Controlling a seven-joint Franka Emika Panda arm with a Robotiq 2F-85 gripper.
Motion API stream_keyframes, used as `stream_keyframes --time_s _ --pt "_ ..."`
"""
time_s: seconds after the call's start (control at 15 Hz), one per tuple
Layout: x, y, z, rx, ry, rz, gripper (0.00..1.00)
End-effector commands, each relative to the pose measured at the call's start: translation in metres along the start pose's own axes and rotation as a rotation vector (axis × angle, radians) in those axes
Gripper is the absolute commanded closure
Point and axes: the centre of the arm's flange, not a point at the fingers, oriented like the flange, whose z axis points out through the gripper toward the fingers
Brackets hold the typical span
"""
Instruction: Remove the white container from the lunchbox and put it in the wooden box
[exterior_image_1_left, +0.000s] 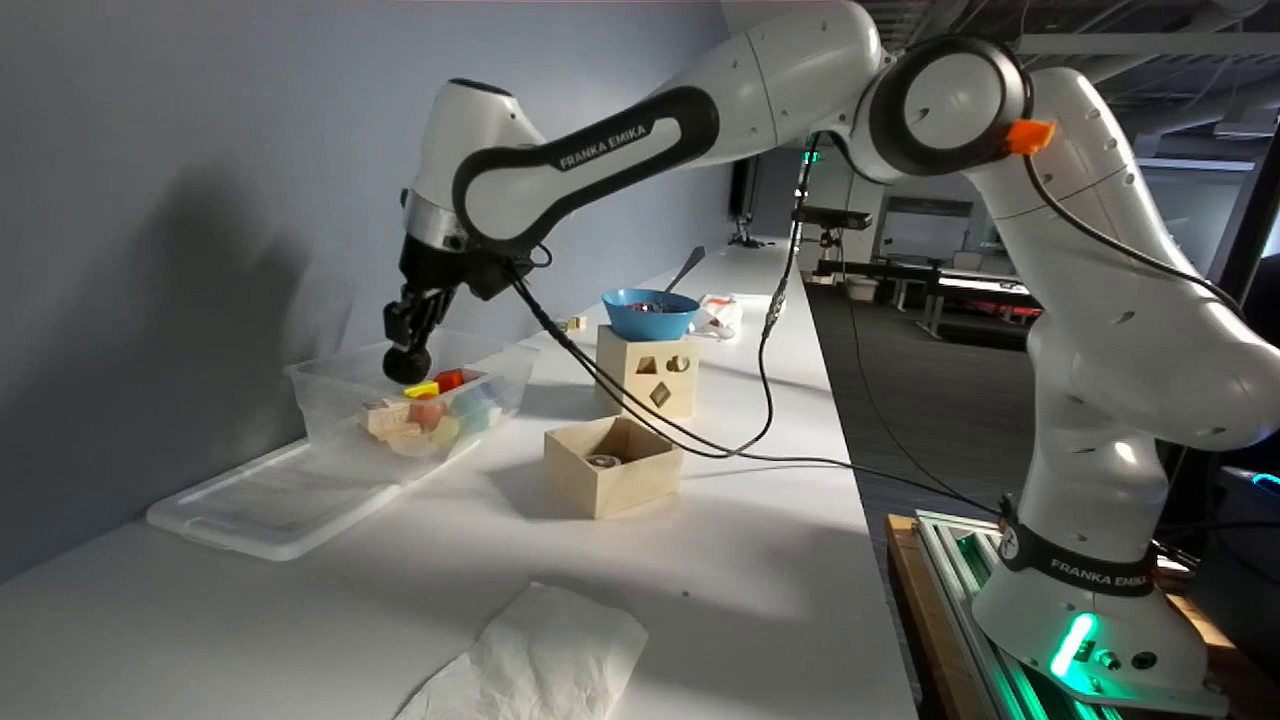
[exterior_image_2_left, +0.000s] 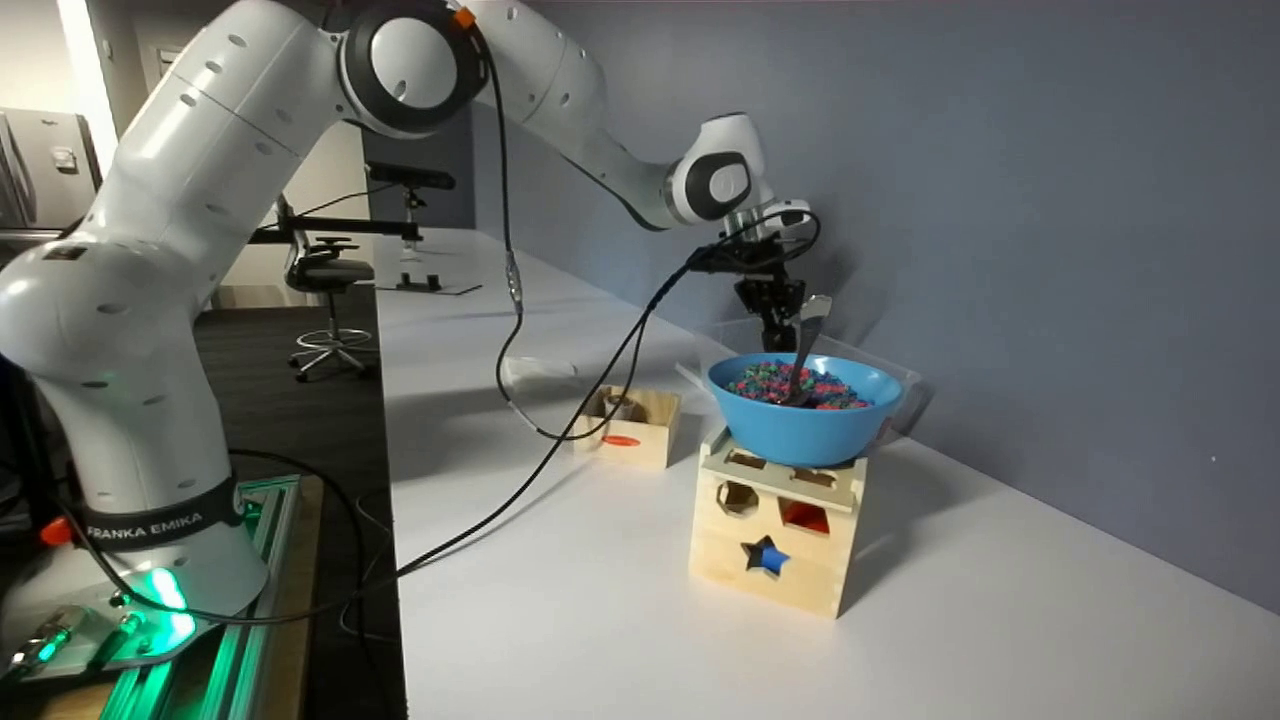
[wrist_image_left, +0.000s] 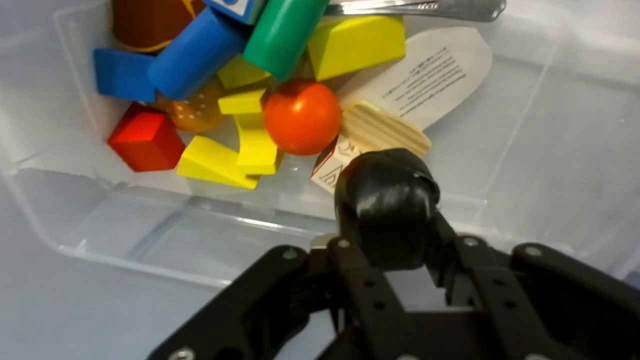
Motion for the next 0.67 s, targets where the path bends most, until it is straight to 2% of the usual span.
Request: stream_keyframes --time_s 0.0,0.27,0.47,0.6 --pt "-0.029 0.025 -0.066 -0.025 0.037 0.013 0.91" --pt "-0.050 0.050 -0.123 -0.047 0.103 0.063 0.91" --pt "-0.081 0.054 -0.156 -0.010 0.156 0.071 0.91" --pt "-0.103 0.049 -0.169 0.027 0.145 0.062 0.91"
